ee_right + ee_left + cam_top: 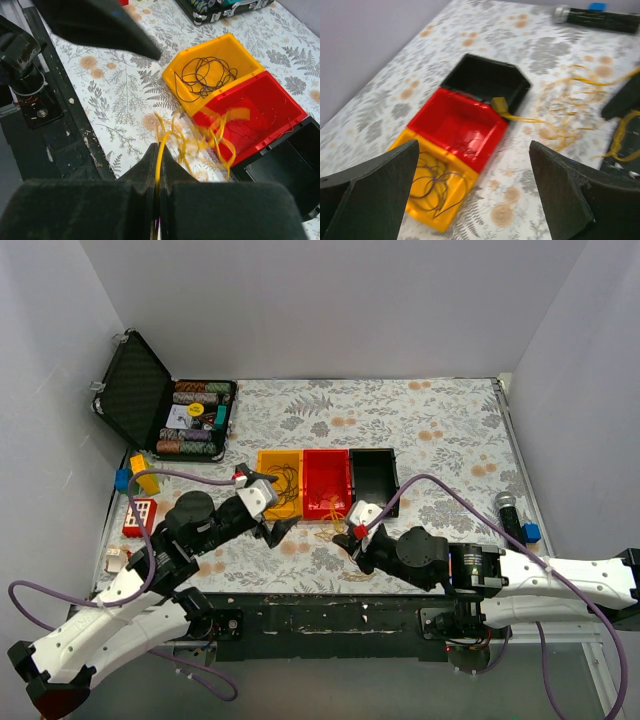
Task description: Untangle the cables
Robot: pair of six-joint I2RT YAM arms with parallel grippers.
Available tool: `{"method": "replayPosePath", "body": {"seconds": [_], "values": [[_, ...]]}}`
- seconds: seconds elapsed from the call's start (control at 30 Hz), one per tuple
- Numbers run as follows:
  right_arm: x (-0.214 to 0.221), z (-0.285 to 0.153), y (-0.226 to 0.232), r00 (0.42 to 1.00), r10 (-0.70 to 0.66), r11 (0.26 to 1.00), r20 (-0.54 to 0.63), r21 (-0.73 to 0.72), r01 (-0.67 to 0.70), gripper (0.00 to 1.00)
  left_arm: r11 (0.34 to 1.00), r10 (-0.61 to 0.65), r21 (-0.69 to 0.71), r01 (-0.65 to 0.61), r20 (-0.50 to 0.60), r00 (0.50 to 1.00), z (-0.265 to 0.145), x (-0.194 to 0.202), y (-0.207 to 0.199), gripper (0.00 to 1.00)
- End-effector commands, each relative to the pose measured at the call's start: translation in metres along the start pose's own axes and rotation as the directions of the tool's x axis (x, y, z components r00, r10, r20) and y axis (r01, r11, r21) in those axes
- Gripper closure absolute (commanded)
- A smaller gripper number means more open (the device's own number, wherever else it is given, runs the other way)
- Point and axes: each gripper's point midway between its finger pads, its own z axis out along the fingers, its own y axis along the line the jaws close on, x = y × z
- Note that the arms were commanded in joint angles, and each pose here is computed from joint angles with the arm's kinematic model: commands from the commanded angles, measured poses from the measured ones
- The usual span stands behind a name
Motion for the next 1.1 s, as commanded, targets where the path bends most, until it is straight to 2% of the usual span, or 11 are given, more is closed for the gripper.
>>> {"method": "replayPosePath", "body": {"seconds": [0.0, 0.07, 0.13, 0.17, 0.23, 0.3, 0.4, 0.57, 0.77, 0.97, 1.07], "values": [[-0.021, -0.005, 0.0, 0.998, 0.064, 0.998, 0.021, 0.006, -0.064, 0.99, 0.914, -0.02, -0.406, 0.016, -0.006, 1.0, -0.019, 0.0, 0.07, 0.07], [-0.02, -0.005, 0.0, 0.997, 0.072, 0.997, 0.016, 0.008, -0.072, 0.99, 0.936, -0.036, -0.35, 0.044, 0.028, 0.999, -0.022, -0.006, 0.058, 0.05], [-0.02, -0.005, 0.001, 0.997, 0.074, 0.997, 0.025, 0.001, -0.074, 0.99, 0.999, -0.026, -0.047, 0.028, 0.043, 0.999, -0.021, -0.009, 0.002, 0.02], [-0.021, -0.005, 0.002, 0.996, 0.076, 0.997, 0.035, -0.003, -0.076, 0.99, 0.995, -0.031, 0.097, 0.028, 0.032, 0.999, -0.026, -0.005, -0.025, 0.02], [-0.024, -0.005, 0.003, 0.996, 0.08, 0.997, 0.041, -0.011, -0.079, 0.99, 0.933, -0.034, 0.36, 0.029, 0.009, 0.999, -0.037, 0.003, -0.072, 0.05], [-0.028, -0.005, 0.006, 0.995, 0.084, 0.996, 0.05, -0.028, -0.083, 0.99, 0.879, -0.07, 0.471, 0.073, -0.024, 0.997, -0.038, 0.012, -0.093, 0.08], [-0.035, -0.005, 0.011, 0.994, 0.089, 0.995, 0.063, -0.053, -0.086, 0.99, 0.85, -0.067, 0.52, 0.083, -0.05, 0.997, -0.029, 0.023, -0.1, 0.09], [-0.045, -0.004, 0.014, 0.992, 0.096, 0.993, 0.079, -0.07, -0.09, 0.99, 0.865, -0.012, 0.501, 0.013, -0.004, 1.0, -0.011, 0.03, -0.093, 0.11], [-0.054, -0.005, 0.014, 0.988, 0.109, 0.992, 0.11, -0.077, -0.101, 0.99, 0.831, -0.021, 0.556, 0.023, -0.01, 1.0, -0.006, 0.032, -0.101, 0.32], [-0.056, -0.002, 0.016, 0.988, 0.108, 0.992, 0.114, -0.081, -0.099, 0.99, 0.848, -0.041, 0.53, 0.009, 0.048, 0.998, -0.004, 0.014, -0.099, 0.42], [-0.06, 0.0, 0.017, 0.986, 0.107, 0.992, 0.125, -0.085, -0.096, 0.99, 0.85, -0.037, 0.526, -0.008, 0.076, 0.996, -0.004, 0.006, -0.098, 0.59]]}}
